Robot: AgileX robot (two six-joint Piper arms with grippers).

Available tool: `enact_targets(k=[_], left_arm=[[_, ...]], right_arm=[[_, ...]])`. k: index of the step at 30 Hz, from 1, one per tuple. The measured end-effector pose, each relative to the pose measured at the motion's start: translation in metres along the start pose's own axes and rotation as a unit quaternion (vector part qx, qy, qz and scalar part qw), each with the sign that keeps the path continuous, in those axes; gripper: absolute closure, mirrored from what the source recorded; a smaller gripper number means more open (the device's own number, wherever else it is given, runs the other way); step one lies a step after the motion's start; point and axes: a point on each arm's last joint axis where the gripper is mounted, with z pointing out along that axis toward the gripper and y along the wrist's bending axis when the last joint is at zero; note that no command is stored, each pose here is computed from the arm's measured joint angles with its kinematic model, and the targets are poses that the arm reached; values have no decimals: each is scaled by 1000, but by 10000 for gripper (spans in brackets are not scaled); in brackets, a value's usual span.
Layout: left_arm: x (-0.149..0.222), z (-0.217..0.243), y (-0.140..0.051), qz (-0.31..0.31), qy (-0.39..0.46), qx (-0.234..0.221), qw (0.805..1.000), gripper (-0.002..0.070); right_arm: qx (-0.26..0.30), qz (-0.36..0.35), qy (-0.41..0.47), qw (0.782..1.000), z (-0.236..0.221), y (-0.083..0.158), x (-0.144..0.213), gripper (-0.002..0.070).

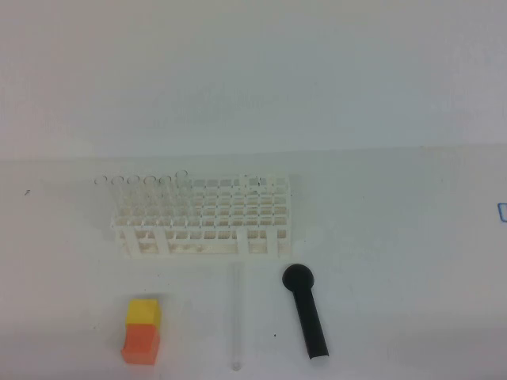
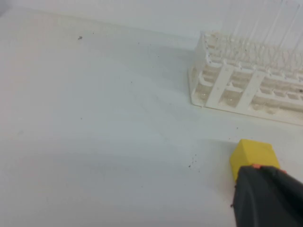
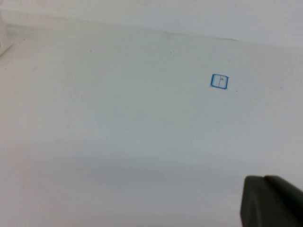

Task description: Place the test tubes

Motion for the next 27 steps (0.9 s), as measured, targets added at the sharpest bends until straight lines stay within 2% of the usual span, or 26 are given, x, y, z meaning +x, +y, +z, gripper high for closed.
enact_targets(k=[4, 11, 27], left_arm=[[8, 2, 2, 5, -5, -6, 1000, 676], [8, 1, -1, 30, -2, 28, 999, 676], [9, 1, -1, 19, 2, 28, 999, 676]], right_arm=[[0, 0, 0, 1000, 0, 0, 0, 678], [0, 0, 0, 1000, 0, 0, 0, 678], [0, 0, 0, 1000, 0, 0, 0, 678]])
